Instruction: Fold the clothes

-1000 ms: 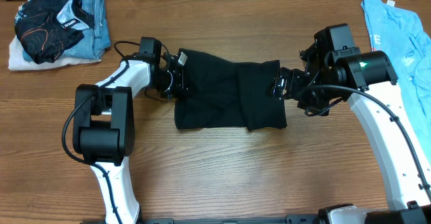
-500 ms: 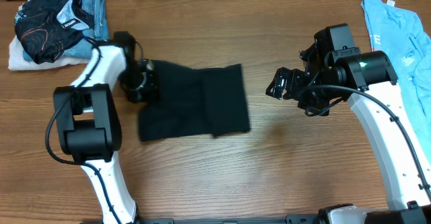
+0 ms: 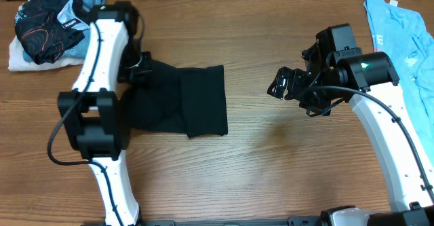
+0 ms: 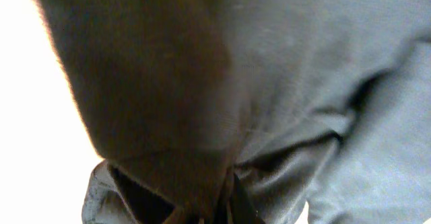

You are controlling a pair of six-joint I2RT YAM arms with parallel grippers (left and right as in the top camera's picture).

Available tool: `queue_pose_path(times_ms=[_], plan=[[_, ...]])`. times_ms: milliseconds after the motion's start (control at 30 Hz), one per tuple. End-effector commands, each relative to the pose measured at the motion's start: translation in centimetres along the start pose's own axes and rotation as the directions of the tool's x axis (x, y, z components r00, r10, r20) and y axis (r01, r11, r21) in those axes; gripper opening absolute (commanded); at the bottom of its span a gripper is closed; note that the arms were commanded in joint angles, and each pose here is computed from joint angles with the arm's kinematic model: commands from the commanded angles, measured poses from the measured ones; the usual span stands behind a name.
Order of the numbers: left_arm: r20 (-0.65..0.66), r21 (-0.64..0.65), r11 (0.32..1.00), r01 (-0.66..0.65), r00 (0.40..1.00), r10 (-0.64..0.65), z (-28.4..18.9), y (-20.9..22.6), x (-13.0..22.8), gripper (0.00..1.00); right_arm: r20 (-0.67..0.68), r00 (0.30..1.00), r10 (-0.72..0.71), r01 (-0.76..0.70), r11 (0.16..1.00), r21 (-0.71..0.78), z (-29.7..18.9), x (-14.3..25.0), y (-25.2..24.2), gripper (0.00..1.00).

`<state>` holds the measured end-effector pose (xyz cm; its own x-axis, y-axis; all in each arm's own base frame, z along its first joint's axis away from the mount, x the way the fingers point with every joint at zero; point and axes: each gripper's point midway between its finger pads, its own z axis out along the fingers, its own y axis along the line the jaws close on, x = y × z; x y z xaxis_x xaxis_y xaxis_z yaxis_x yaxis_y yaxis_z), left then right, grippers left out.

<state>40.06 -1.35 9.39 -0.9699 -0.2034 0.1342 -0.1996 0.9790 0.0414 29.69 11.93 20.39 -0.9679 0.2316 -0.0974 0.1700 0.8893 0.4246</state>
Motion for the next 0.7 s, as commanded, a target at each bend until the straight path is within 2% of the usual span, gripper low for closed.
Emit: queue_pose_path(times_ms=[0,367,667], plan=[[0.041,-0.055,0.998,-0.013,0.999,0.015,-2.2,-1.7,0.3,0.04,0.008,1.0,-0.007,0.007,1.0,0.003,0.0,0.0,0.0,1.0],[0.035,-0.087,0.977,-0.194,0.98,0.198,-2.5,-9.6,4.1,0.04,0.008,1.0,-0.007,0.007,1.0,0.003,0.0,0.0,0.0,1.0],[0.098,-0.073,0.964,-0.255,0.96,0.261,-2.1,-15.2,5.7,0.06,0.008,1.0,-0.008,0.008,1.0,0.003,0.0,0.0,0.0,1.0]])
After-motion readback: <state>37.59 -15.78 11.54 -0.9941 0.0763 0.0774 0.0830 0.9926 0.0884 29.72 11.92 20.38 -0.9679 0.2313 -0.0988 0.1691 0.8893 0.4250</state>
